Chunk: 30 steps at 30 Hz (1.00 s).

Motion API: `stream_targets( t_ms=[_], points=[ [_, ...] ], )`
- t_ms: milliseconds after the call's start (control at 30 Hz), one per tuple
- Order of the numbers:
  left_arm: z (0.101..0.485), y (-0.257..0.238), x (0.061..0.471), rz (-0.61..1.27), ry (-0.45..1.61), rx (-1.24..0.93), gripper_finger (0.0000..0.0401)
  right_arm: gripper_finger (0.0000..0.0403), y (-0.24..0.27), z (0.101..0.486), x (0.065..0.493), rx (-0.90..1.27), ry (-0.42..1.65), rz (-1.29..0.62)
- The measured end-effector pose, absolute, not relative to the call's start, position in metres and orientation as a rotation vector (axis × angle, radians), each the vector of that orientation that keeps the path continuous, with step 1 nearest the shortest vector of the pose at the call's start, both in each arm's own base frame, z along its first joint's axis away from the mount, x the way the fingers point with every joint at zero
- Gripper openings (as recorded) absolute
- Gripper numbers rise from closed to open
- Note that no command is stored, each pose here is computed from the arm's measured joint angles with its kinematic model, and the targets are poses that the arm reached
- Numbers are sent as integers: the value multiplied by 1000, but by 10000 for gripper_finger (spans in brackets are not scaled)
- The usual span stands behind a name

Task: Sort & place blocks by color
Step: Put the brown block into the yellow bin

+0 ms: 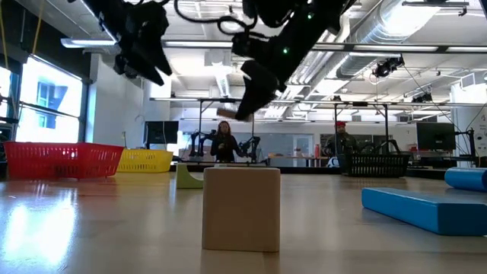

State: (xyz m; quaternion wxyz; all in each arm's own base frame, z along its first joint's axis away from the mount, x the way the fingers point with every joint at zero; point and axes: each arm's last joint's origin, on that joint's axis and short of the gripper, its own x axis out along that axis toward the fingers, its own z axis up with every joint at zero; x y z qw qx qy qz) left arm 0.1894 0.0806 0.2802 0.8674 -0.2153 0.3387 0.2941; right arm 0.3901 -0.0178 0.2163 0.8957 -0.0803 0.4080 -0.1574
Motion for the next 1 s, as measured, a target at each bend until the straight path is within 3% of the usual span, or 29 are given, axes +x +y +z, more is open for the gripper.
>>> stream_targets(
  t_ms=[500,1000],
  points=[
    [292,84,200,596,515,-540,202,100,-4,246,407,-593,599,-315],
    [300,82,206,531,422,-569,202,100,-8,257,410,-659,525,-422]
  ],
)
